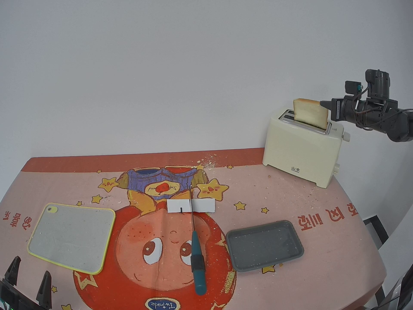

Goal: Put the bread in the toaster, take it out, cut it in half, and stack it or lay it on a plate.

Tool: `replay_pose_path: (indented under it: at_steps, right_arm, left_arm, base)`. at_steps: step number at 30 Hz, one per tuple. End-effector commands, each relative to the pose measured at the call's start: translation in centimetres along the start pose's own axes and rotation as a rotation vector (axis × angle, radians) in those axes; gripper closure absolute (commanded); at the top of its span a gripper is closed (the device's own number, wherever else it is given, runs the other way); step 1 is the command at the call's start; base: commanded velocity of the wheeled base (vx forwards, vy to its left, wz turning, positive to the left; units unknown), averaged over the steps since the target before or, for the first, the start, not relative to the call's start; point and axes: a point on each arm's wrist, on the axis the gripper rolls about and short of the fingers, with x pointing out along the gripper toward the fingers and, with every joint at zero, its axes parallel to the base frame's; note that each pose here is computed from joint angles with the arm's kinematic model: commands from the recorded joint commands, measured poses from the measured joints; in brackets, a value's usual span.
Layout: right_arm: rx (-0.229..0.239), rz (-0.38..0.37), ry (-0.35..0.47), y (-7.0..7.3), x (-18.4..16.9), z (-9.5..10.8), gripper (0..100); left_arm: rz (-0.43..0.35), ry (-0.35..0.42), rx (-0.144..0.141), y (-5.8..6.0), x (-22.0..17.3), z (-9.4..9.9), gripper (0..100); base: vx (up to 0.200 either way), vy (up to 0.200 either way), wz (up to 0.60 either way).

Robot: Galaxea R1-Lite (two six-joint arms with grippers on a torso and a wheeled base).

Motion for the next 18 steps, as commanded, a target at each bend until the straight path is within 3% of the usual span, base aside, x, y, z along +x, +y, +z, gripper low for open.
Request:
replay_pose_path:
  at_steps: [1,5,10,18]
  right_arm:
    - [-0.024,0.043,-0.064,2.2,-2.4,2.2,100]
    - [-0.04,0.089,-0.092,4.2,-3.9,3.0,100]
    - [-0.048,0.153,-0.072,6.6,-5.9,2.2,100]
    - [-0.051,0.213,-0.023,8.5,-7.4,0.4,100]
  left_arm:
    - [0.0,0.009,0.0,0.0,0.1,-0.5,0]
    - [0.0,0.009,0.0,0.0,0.1,-0.5,0]
    - [0.0,0.009,0.0,0.0,0.1,-0.5,0]
    - [0.0,0.009,0.0,0.0,0.1,-0.5,0]
  base:
    - [0.0,0.0,0.0]
    - [0.0,0.0,0.0]
    - [0.0,0.0,0.0]
    - [0.0,0.0,0.0]
